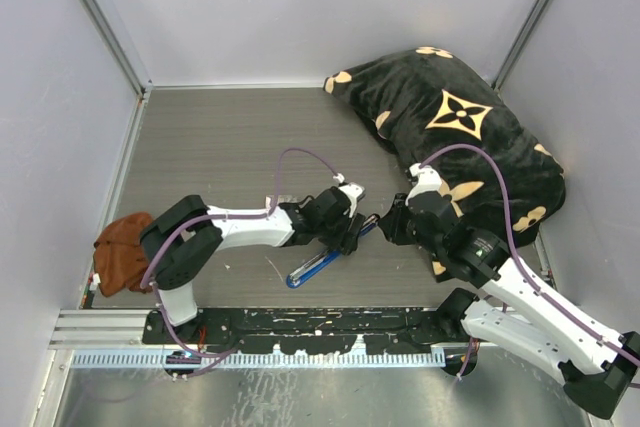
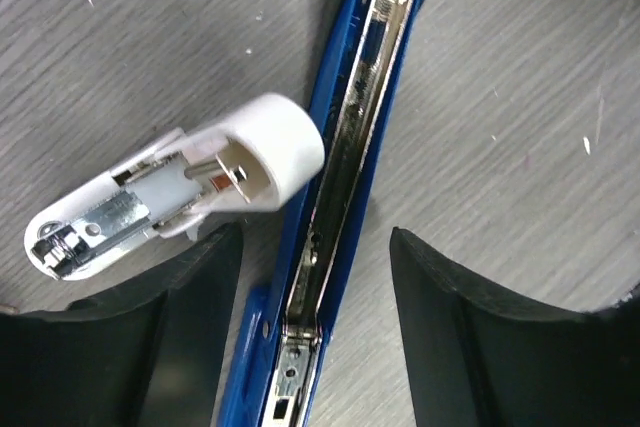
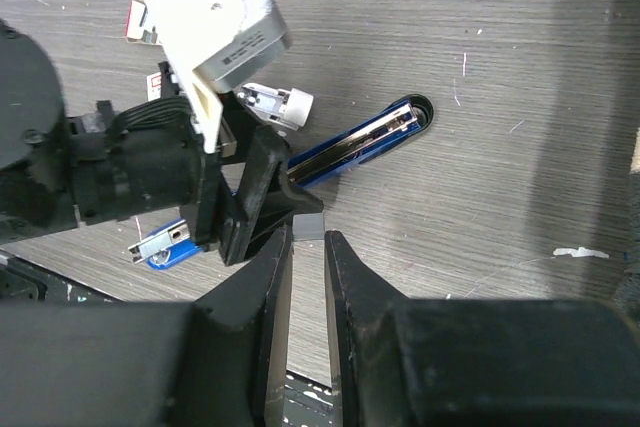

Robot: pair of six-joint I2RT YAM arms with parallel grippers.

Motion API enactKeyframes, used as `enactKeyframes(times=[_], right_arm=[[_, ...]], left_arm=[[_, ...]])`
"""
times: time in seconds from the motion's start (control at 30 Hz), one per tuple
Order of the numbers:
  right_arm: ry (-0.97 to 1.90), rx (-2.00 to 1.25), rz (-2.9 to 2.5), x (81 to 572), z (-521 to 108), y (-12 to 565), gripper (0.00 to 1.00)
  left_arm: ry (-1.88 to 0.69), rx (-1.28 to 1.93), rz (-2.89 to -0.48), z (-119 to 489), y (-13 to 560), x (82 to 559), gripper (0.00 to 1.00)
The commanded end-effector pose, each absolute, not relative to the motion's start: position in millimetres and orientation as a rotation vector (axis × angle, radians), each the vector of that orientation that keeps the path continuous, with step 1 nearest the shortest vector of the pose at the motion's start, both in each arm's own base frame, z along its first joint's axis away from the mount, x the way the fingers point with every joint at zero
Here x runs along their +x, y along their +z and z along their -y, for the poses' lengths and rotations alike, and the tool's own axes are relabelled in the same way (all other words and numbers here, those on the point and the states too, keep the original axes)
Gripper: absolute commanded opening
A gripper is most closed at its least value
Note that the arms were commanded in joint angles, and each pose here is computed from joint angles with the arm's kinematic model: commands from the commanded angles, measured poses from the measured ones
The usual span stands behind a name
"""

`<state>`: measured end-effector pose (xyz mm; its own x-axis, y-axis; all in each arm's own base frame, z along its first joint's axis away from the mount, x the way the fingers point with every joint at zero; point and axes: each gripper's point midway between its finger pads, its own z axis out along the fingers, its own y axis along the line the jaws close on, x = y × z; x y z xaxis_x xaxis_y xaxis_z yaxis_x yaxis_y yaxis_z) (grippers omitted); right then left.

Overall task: Load the staples into the stapler
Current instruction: Adjust the stapler at the center of the board.

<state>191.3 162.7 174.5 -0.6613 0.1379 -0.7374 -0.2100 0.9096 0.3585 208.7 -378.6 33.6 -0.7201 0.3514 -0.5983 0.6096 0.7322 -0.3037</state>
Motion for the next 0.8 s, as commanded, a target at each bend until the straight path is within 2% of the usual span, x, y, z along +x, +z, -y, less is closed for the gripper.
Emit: enactKeyframes(times=[0.0,0.07,0.2,0.47,0.63,0.67,0.77], right_arm=[[0.540,0.004,-2.163,196.8,-157.2,194.4,0.21],[0.540,0.000,-2.164,196.7,-157.6,194.4,0.21],[0.561,-0.007,-2.160,197.0,-161.6,195.8,0.21],[0.571,-0.020,-2.157,199.5,-166.0,196.2,0.21],[0.571,-0.020,-2.161,199.3,-166.6,193.2,0.21],[0.569,-0.023,-2.162,199.5,-166.6,192.7,0.21],[0.568,-0.023,-2.163,199.5,-166.6,192.3,0.21]], left_arm=[[-0.489,0.712,-2.429,371.5,24.5,224.4,0.56],[-0.448,0.644,-2.435,367.8,23.3,230.8,0.45],[-0.360,0.521,-2.422,358.9,27.3,244.7,0.31],[-0.276,0.177,-2.376,339.6,36.6,284.3,0.17],[-0.270,0.041,-2.374,338.2,36.4,302.8,0.19],[-0.282,0.026,-2.371,340.2,38.3,303.8,0.22],[-0.361,0.013,-2.362,348.6,51.0,302.1,0.45]])
